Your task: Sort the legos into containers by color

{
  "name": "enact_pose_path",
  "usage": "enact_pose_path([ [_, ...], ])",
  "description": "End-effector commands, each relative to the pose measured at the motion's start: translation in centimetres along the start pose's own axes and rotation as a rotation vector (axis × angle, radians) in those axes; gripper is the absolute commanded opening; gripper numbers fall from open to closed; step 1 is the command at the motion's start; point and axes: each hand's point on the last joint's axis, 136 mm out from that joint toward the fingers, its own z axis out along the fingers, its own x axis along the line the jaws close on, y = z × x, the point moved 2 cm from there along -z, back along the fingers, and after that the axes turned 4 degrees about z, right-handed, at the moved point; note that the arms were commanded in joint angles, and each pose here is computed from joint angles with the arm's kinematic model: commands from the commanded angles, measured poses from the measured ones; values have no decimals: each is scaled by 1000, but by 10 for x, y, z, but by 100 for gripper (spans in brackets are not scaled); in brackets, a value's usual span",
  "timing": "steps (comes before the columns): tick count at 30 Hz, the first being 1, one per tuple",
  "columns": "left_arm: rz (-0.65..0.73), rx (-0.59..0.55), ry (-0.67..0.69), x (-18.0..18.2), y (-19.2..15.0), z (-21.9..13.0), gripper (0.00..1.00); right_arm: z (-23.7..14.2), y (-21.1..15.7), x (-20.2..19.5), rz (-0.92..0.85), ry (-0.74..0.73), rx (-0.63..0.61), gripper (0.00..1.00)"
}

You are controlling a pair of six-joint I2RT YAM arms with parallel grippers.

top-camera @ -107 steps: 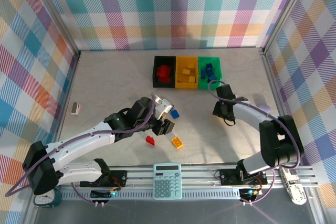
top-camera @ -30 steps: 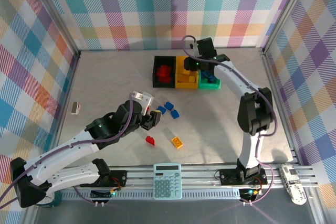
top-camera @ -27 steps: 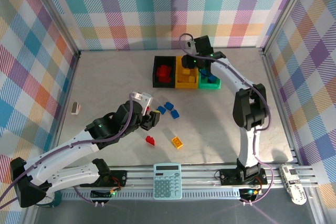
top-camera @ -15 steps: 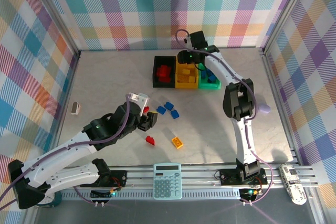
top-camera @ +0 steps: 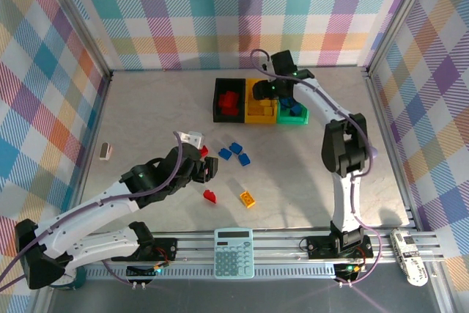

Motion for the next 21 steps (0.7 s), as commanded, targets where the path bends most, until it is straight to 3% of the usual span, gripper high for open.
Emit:
enact_pose_path([
  [1,-176,111,132,18,-32,9,72,-49,8,20,-25,81,-89,64],
  [7,-316,269,221,19,-81,21,73,-74,-35,24,0,113,-57,65],
  [13,-466,341,190,-2,-118,30,74,-85,-81,27,28,140,-13,65],
  [21,-497,412,243,-16,-142,52,73,-105,-127,35,39,163,9,66],
])
